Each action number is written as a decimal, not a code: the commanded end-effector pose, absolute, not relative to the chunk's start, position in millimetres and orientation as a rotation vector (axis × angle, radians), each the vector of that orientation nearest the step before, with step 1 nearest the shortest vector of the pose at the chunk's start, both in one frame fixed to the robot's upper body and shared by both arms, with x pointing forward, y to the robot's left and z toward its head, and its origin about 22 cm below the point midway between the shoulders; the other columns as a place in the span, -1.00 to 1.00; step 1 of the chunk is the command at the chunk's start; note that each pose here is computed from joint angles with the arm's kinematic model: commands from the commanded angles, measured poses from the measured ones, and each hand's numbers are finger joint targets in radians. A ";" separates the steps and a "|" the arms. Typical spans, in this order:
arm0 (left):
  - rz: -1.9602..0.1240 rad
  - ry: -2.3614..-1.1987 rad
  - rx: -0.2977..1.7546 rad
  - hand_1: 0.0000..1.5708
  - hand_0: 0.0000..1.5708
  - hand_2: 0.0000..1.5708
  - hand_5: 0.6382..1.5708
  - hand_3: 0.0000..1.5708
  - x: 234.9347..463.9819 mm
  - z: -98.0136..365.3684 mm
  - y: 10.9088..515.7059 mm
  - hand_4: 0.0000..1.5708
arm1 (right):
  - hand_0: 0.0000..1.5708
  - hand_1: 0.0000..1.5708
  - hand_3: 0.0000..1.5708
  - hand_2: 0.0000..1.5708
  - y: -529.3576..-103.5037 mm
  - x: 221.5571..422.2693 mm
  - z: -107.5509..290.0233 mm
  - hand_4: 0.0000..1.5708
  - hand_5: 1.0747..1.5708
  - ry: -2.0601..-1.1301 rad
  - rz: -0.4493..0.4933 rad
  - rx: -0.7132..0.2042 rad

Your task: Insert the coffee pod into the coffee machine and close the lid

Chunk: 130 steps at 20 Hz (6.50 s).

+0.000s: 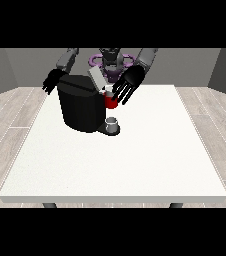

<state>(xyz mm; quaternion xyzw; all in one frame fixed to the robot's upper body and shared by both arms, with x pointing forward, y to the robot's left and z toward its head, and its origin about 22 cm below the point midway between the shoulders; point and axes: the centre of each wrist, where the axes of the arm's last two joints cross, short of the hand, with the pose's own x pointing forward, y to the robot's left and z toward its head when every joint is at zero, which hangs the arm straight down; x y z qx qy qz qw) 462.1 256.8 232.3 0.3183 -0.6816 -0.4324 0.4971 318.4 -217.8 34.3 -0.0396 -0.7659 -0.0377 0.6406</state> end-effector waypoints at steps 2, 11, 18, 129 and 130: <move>-1.103 -1.606 0.753 -1.00 -1.00 -1.00 1.00 -1.00 462.0 229.6 260.2 -1.00 | -1.00 -1.00 -1.00 -1.00 -208.4 320.1 33.2 -0.52 1.00 -1.707 -0.129 -0.095; -1.090 -1.608 0.734 -1.00 -1.00 -1.00 1.00 -1.00 460.0 221.8 262.1 -1.00 | -1.00 -1.00 -1.00 -1.00 -227.1 310.2 13.1 -0.46 1.00 -1.707 -0.102 -0.102; -1.015 -1.563 0.573 -1.00 -1.00 -1.00 1.00 -1.00 454.8 169.9 249.9 -1.00 | -1.00 -1.00 -1.00 -1.00 -242.6 293.0 -13.4 -0.51 1.00 -1.603 -0.164 -0.137; -0.078 -1.694 -0.051 -1.00 -1.00 -1.00 1.00 -1.00 287.8 -12.6 255.0 -0.76 | -1.00 -1.00 -1.00 -1.00 -128.0 354.0 46.1 -0.66 1.00 -1.791 0.424 0.306; -0.080 -1.658 -0.037 -1.00 -1.00 -1.00 1.00 -1.00 274.7 -26.0 260.4 -0.76 | -1.00 -1.00 -1.00 -1.00 -133.1 347.2 39.2 -0.64 1.00 -1.766 0.340 0.304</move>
